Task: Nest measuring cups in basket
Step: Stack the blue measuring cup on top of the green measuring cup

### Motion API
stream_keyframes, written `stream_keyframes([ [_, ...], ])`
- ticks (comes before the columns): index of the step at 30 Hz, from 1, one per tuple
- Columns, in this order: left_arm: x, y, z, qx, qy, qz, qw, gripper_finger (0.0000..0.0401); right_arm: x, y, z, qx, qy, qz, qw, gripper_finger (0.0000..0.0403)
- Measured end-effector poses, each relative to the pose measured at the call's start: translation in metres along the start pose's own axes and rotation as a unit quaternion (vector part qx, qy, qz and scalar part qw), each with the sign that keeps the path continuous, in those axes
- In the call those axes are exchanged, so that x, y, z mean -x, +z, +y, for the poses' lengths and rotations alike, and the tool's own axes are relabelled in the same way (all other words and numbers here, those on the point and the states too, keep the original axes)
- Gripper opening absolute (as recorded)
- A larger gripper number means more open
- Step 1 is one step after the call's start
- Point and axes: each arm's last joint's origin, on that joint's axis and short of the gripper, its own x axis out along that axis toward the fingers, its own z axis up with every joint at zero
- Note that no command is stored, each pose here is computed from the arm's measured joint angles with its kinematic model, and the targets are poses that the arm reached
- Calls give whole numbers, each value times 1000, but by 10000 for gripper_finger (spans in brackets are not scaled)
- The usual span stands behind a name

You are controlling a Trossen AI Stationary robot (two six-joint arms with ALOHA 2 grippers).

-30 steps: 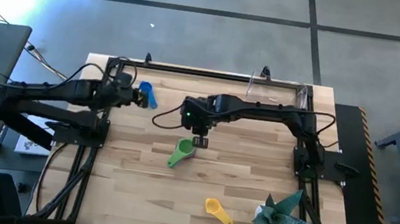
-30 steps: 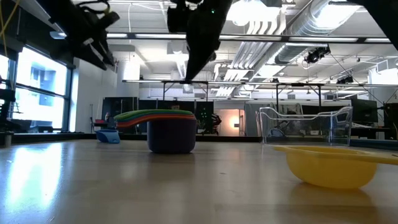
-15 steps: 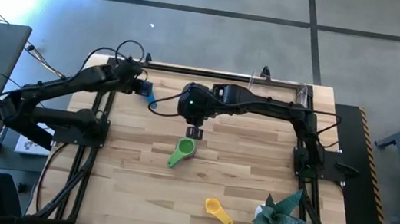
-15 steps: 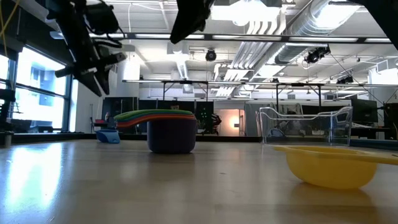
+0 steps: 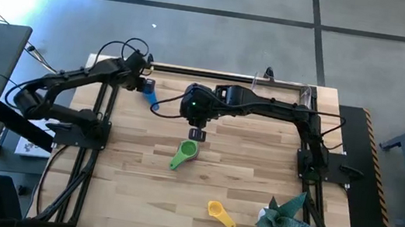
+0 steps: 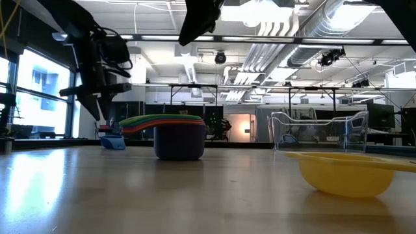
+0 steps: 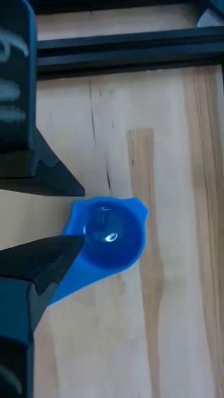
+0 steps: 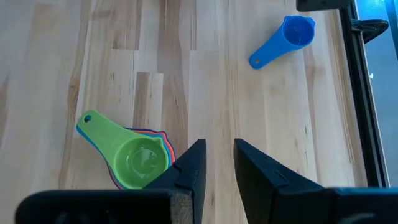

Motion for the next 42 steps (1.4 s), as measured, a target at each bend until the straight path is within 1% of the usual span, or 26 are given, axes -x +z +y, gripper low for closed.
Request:
stream_keyframes([
  [8,-23,9,3,5,-2,24,1000,101,0,0,0,0,0,0,1000,74],
  [17,-40,10,6,5,15,50,999,101,-1,0,0,-1,0,1,1000,74],
  [22,-50,12,3,2,17,52,999,101,-1,0,0,-2,0,1,1000,74],
  [24,-51,11,4,3,24,55,998,101,-1,0,0,-4,0,1,1000,74],
  [28,-52,12,3,2,27,52,998,101,-1,0,0,-18,0,2,1000,74],
  [36,-52,13,2,8,27,46,999,101,-1,0,0,-24,0,2,1000,74],
  [39,-52,13,2,8,27,44,999,91,-1,0,0,-24,0,2,1000,74],
  [42,-52,13,2,8,27,44,999,70,-1,0,0,-24,0,2,1000,74],
])
